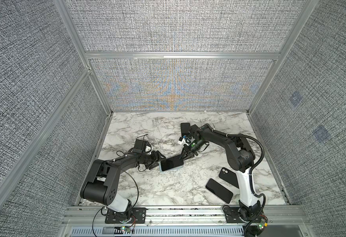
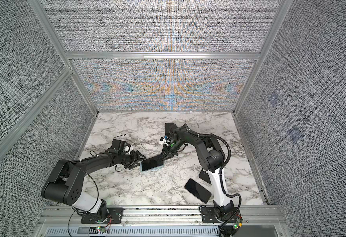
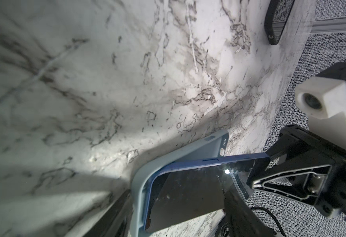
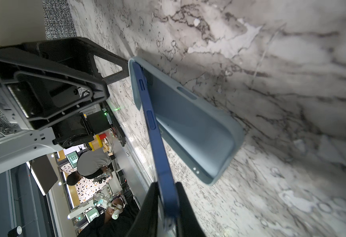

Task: Put the phone into the phone case
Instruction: 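Tilt the black phone down flat into the light-blue case with the right gripper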

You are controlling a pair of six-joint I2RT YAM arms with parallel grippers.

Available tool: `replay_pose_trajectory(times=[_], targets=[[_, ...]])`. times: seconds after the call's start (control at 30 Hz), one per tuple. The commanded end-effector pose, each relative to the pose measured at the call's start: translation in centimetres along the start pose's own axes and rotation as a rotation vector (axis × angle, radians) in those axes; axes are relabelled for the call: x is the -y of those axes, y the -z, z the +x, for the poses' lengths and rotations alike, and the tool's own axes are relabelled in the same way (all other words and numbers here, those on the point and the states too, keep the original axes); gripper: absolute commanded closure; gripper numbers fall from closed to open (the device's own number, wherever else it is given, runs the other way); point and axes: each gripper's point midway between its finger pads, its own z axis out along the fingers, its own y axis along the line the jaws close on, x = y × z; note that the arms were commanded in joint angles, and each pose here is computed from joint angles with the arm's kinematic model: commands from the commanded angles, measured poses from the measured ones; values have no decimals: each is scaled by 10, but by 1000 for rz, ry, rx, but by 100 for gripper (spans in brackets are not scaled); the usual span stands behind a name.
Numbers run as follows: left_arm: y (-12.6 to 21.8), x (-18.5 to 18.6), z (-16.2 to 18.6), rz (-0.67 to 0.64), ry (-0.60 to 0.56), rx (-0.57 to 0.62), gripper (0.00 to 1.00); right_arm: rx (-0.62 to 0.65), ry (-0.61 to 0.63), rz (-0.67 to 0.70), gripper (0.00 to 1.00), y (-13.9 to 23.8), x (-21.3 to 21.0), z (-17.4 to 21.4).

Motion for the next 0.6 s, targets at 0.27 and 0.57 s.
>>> replay_pose_trajectory(times=[0.27,0.57], targets=[[-1,-5,7,20,1,2,29,33,-101,55,82,-16,22,-4],[-1,-7,9,20,2,2,29,31,-97,104,73,-18,28,-3]])
